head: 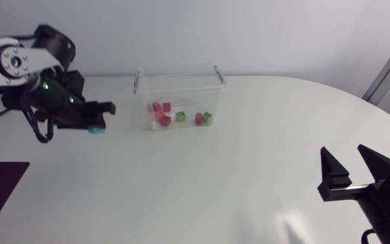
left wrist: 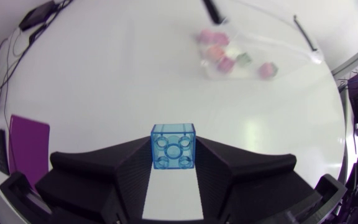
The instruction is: Place the duplo bricks in the container
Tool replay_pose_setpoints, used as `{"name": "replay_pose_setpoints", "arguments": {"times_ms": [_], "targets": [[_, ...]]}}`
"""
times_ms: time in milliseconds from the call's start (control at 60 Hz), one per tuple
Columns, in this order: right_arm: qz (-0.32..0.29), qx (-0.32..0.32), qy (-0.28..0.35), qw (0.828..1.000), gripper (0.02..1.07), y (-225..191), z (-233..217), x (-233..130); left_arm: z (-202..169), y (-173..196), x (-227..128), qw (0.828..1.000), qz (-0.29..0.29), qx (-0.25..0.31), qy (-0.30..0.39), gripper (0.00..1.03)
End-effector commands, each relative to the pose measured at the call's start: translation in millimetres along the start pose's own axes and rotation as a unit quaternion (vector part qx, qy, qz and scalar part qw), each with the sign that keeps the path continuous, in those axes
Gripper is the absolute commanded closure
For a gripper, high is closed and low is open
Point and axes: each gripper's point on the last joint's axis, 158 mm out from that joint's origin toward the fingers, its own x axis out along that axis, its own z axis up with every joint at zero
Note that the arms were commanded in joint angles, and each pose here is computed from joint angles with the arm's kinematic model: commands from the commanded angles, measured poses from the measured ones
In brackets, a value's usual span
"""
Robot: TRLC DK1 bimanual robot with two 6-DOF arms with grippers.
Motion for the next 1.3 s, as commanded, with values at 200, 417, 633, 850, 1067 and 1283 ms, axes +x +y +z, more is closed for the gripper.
{"name": "replay_pose_setpoints", "arguments": {"times_ms": [200,417,633,850,1067,1283], "targets": [[-0.001,-0.005,0.017,1.000,0.07,-1,-16,1,88,-84,-20,0.989,-0.058,0.086,-0.102,0.76],[-0.001,-0.005,0.017,1.000,0.07,-1,-16,1,157,-144,1,0.968,-0.102,0.116,-0.199,0.76],[-0.001,-0.005,0.017,1.000,0.07,-1,-15,1,159,-147,39,0.974,-0.094,0.115,-0.173,0.17],[-0.001,-0.005,0.017,1.000,0.07,-1,-16,1,169,-111,72,0.986,-0.055,0.076,-0.141,0.03],[-0.001,-0.005,0.017,1.000,0.07,-1,-16,1,183,-101,33,0.981,-0.039,0.072,-0.175,0.03],[-0.001,-0.005,0.017,1.000,0.07,-1,-16,1,179,-90,-2,0.977,-0.017,0.083,-0.197,0.03]]}}
